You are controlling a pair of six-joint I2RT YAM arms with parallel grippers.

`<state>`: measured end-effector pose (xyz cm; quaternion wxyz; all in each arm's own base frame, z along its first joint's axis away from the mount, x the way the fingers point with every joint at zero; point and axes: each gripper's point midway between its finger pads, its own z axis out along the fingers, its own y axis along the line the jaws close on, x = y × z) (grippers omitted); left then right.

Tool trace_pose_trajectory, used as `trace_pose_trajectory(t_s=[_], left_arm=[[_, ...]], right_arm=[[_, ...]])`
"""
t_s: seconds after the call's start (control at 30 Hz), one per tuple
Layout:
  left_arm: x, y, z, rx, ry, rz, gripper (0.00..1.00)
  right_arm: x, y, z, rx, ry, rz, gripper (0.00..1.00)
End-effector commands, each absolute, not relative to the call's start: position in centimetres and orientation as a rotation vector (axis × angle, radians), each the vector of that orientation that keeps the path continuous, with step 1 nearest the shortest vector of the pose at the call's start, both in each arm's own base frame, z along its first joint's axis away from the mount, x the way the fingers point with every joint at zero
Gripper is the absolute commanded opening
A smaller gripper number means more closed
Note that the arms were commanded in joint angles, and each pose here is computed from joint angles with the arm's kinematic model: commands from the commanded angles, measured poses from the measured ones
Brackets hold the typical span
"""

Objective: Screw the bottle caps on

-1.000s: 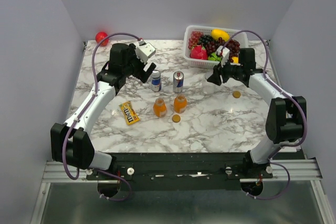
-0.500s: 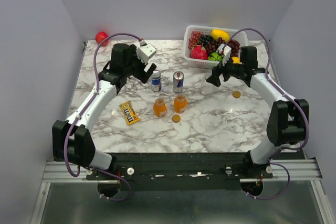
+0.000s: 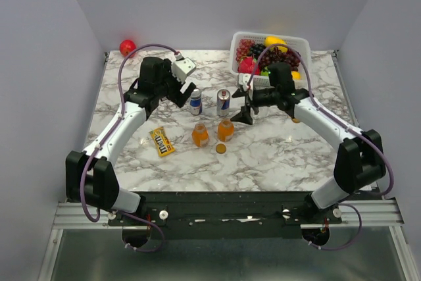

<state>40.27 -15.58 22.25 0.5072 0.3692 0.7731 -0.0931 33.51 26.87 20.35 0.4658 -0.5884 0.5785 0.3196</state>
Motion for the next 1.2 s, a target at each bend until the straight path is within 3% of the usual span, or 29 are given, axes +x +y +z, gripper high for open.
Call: trace_pose_trajectory(t_s=[0.0, 0.57, 0.67, 0.7, 0.8, 0.87, 0.9, 0.97, 1.0, 1.17], left_arm=[[39.5, -15.1, 24.5, 0.908, 1.822, -0.204, 0.99], [39.2, -15.9, 23.5, 0.940, 1.833, -0.254, 0.99], [38.6, -16.4, 23.1, 0.962, 1.832, -0.299, 0.99], [38.4, -16.6, 22.7, 0.971, 1.837, -0.316, 0.99], [37.2, -17.7, 22.5, 1.017, 1.812, -0.400, 0.99], [35.9, -18.9, 22.1, 1.064, 1.782, -0.475, 0.99], [35.0, -19.8, 21.5, 1.099, 1.766, -0.512, 0.99], [33.2, -21.2, 21.6, 1.194, 1.684, -0.565, 0.99], [32.0, -22.0, 21.0, 1.259, 1.638, -0.598, 0.99], [29.3, -25.5, 20.1, 1.350, 1.559, -0.740, 0.99]], right_arm=[[33.0, 28.1, 16.5, -1.507, 1.441, 0.840, 0.99], [31.7, 30.8, 11.6, -1.626, 1.426, 1.020, 0.86], [30.5, 31.2, 11.6, -1.658, 1.385, 1.076, 0.74], [30.1, 31.1, 11.6, -1.662, 1.387, 1.094, 0.60], [29.7, 31.0, 12.9, -1.656, 1.394, 1.105, 0.36], [29.8, 30.6, 14.2, -1.645, 1.420, 1.070, 0.27], [29.4, 30.2, 14.3, -1.642, 1.459, 1.072, 0.17], [29.6, 29.5, 16.1, -1.617, 1.482, 1.061, 0.11], [29.3, 29.0, 17.5, -1.600, 1.494, 1.062, 0.00], [30.0, 27.0, 22.3, -1.473, 1.536, 1.023, 0.00]])
